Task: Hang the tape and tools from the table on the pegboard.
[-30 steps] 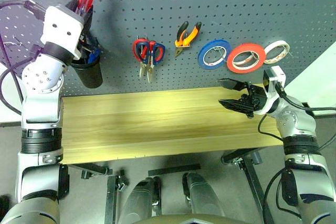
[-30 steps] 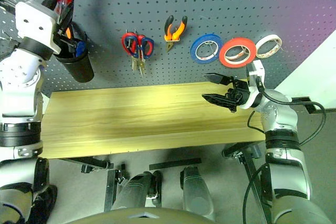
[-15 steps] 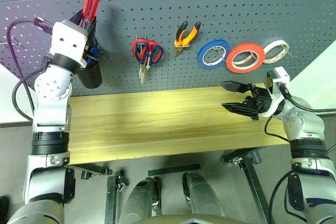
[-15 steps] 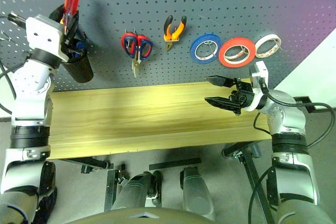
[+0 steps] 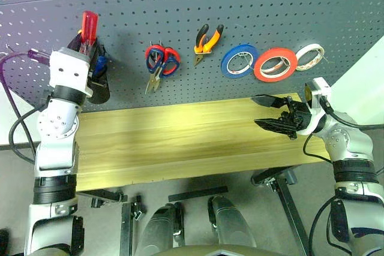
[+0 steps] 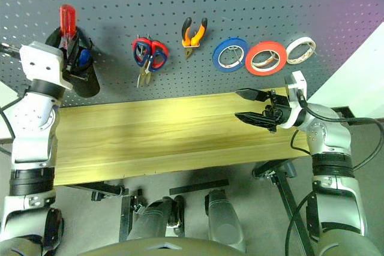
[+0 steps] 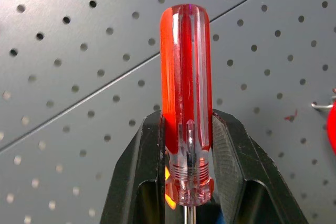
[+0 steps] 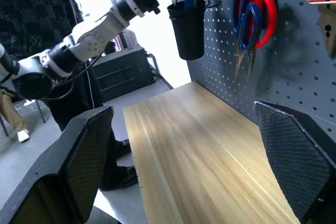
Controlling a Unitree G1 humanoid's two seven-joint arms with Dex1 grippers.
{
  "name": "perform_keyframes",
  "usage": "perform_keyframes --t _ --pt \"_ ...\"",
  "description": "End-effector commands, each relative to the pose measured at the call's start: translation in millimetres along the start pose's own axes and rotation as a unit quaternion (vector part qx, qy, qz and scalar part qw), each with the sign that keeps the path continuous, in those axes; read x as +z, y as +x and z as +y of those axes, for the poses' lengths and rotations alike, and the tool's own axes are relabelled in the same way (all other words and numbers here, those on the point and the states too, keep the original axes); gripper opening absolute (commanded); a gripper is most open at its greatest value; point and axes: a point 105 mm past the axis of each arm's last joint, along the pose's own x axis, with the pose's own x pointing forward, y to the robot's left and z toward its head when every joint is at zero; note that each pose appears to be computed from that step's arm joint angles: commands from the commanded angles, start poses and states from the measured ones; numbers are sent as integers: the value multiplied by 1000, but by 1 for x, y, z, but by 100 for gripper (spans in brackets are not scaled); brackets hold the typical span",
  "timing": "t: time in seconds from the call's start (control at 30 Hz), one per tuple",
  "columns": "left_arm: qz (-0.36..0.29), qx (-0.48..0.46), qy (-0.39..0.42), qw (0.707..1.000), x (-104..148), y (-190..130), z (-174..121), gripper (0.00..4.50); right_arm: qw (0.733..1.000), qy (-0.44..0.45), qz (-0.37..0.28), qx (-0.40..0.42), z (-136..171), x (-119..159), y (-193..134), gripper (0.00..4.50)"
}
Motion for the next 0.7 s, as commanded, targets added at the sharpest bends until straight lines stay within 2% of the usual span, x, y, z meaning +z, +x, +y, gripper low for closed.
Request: perform_keyframes --t 0.03,0.23,0.53,0.7 --pt "0 45 10 999 6 -7 25 86 1000 -24 -8 6 -1 11 1 450" --pt "33 65 -1 997 -9 -15 32 86 1000 -24 -9 8 -4 10 4 450" --pt "75 53 -42 995 -30 -15 22 86 1000 -23 -10 9 -3 9 5 450" --pt "91 55 -80 991 -39 -16 19 249 1000 -24 -9 5 -2 9 3 450"
